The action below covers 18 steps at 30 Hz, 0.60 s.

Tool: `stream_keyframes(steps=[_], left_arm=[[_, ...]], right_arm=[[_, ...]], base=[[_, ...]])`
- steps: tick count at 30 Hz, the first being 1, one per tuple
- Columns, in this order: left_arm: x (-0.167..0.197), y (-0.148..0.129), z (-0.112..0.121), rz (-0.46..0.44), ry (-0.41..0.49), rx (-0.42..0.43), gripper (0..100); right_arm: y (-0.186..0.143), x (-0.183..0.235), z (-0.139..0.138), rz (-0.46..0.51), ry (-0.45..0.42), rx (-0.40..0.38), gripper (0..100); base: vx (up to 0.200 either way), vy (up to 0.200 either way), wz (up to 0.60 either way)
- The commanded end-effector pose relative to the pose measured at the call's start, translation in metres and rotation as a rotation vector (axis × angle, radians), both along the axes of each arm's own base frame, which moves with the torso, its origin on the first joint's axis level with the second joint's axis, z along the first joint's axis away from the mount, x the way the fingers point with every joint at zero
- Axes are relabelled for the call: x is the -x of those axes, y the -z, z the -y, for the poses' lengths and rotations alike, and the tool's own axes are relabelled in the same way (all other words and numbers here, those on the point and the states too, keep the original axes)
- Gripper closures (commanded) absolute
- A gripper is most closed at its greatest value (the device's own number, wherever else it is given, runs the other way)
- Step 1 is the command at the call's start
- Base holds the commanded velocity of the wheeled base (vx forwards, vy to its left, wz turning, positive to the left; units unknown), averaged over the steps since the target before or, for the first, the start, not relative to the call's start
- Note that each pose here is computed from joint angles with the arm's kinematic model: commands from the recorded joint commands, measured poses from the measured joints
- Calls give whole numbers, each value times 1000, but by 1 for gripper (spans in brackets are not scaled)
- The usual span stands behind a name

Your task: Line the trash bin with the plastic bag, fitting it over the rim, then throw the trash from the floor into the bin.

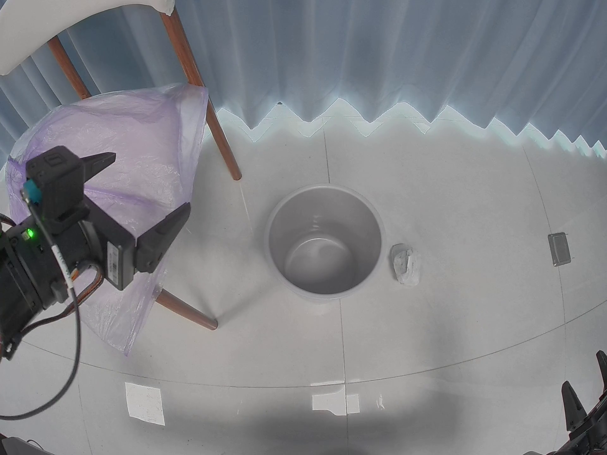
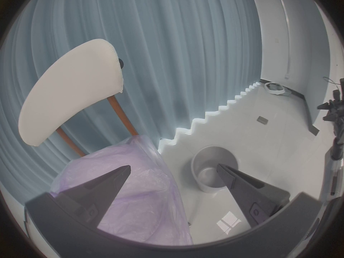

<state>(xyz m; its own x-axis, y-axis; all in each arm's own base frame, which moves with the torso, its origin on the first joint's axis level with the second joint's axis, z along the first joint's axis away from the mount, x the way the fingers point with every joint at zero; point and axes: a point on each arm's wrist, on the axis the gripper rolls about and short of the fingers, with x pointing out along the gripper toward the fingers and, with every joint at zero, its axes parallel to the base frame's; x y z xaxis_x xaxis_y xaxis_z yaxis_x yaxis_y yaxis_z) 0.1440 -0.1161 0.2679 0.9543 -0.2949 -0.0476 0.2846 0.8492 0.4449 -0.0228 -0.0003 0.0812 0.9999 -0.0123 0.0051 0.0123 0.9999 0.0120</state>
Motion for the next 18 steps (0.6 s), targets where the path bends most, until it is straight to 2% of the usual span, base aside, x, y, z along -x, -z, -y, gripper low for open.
stream_keyframes(steps=[1,4,11,15,18], left_arm=[[-14,10,26,-12,-72,-45,0],[-17,9,26,28,-103,-157,0],[-24,9,17,109,-116,-412,0],[-29,11,14,111,-124,-466,0],[-31,23,16,78,-116,-490,0]], right_arm=[[5,0,0,-1,0,0,0],[5,0,0,-1,0,0,0],[5,0,0,0,0,-2,0],[5,0,0,0,0,-2,0],[5,0,0,0,0,-2,0]], base=[[0,0,0],[0,0,0],[0,0,0],[0,0,0],[0,0,0]])
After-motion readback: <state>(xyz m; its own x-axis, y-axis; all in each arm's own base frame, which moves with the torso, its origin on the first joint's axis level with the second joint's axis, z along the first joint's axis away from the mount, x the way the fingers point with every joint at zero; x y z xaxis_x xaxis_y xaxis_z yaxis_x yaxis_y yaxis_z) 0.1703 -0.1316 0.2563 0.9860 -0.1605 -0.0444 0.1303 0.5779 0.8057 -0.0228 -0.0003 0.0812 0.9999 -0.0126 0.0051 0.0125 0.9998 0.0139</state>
